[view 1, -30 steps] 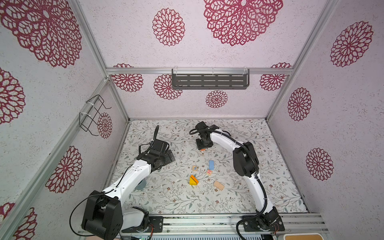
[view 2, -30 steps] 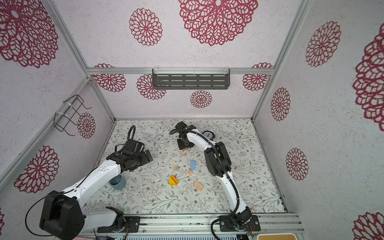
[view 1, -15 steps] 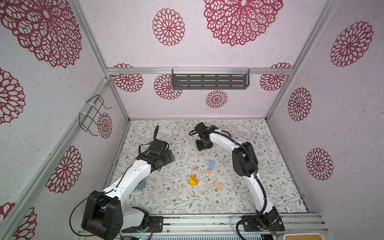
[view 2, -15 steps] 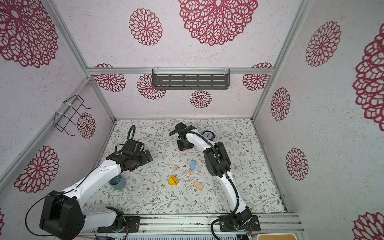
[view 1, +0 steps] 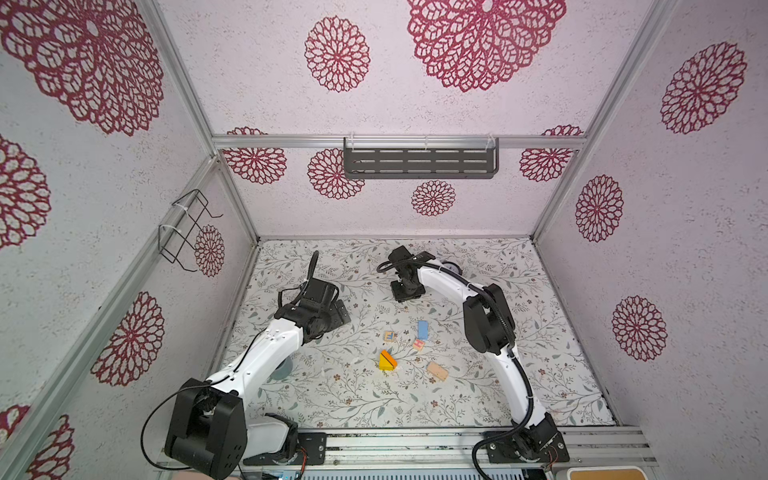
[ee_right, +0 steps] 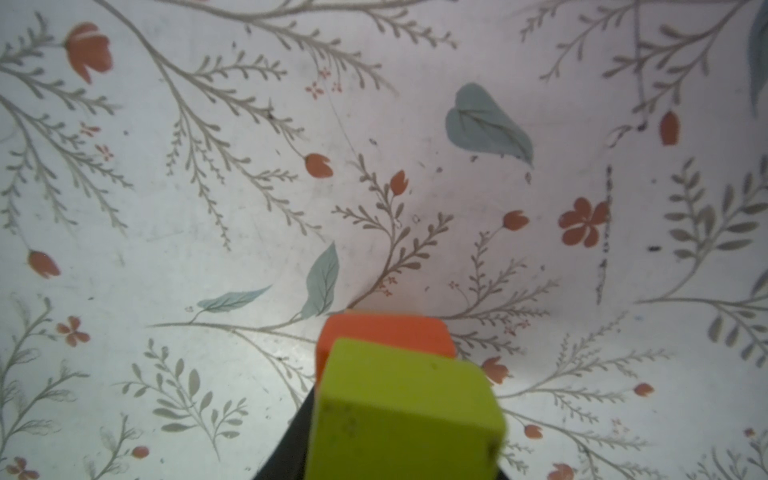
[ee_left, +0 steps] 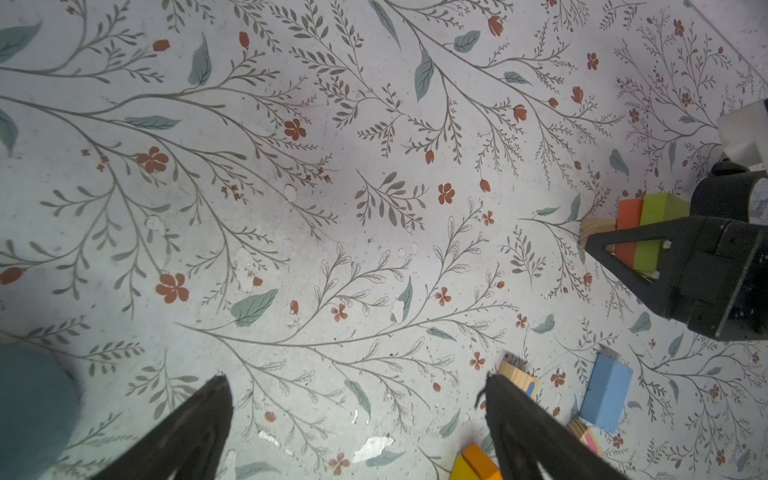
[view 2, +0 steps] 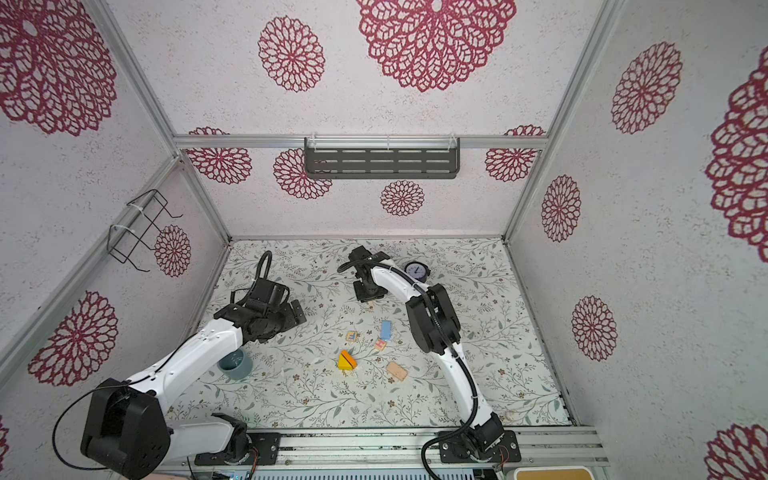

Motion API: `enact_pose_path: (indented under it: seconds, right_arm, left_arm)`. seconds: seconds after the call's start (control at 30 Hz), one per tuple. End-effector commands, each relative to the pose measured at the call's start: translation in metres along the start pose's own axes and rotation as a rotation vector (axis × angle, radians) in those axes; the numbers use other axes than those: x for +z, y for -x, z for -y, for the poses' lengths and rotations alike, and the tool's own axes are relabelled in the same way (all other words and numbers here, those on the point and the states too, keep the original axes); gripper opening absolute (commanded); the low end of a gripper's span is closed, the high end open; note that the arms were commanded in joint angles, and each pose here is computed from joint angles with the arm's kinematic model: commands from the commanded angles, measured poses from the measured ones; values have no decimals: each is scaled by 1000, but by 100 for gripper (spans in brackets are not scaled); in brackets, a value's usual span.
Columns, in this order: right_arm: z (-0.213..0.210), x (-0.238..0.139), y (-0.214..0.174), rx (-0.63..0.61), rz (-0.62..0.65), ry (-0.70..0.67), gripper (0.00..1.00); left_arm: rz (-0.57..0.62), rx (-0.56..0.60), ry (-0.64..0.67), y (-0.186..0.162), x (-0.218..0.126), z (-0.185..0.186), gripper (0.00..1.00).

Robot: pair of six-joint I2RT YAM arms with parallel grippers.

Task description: Build the wood block tower

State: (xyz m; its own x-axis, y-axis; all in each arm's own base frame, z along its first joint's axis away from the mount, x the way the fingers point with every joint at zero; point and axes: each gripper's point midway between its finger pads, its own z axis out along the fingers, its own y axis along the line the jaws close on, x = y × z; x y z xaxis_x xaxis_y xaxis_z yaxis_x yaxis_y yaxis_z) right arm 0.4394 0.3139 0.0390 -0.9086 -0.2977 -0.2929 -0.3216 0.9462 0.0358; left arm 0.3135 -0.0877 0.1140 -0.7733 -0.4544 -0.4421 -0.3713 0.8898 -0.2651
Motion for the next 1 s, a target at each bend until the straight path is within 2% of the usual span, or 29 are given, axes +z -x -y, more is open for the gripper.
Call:
enact_pose_path:
  seconds: [0.0, 0.6, 0.97]
  right_arm:
    - [1, -5, 3, 8, 8, -23, 36]
    - [4, -7, 4, 16, 9, -37, 28]
    - [5, -7, 4, 17, 11, -43, 58]
  left_arm:
    - [1, -4, -4, 3, 3, 0, 97]
    - [0, -6, -5, 1, 3, -1, 97]
    - [2, -8, -9, 2, 3, 0, 97]
